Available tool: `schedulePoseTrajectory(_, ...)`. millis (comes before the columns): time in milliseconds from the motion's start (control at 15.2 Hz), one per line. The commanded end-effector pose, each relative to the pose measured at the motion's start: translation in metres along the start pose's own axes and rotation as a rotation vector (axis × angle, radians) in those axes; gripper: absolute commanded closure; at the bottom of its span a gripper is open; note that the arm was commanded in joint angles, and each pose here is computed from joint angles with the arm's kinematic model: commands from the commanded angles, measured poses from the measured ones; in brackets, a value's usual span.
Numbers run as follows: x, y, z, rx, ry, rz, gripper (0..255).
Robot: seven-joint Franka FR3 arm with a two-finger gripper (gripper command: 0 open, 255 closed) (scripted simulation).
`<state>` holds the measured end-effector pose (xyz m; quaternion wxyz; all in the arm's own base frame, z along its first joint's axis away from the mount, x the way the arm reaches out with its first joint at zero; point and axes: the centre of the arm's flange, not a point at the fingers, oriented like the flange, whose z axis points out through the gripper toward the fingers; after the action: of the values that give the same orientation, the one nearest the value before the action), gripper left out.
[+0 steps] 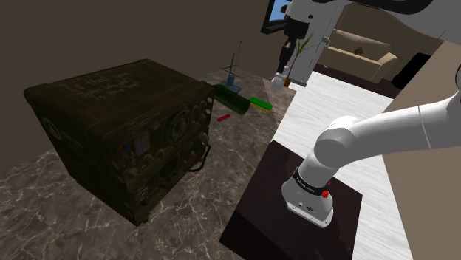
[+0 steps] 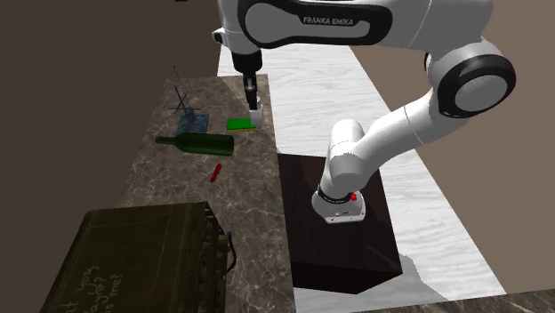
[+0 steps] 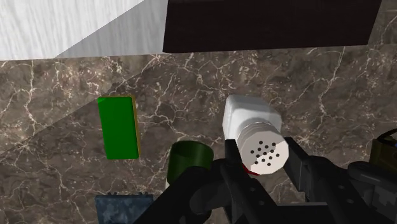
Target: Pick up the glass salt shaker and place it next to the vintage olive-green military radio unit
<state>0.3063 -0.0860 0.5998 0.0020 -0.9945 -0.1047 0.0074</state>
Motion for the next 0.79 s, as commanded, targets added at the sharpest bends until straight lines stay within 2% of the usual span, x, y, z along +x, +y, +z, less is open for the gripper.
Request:
schedulePoseTrajectory(0, 0.000, 0.000, -0.011, 0.000, 0.000, 0.000, 255)
schedulePoseTrajectory(726, -0.001, 0.000, -0.069, 0.000, 0.000, 0.000, 255)
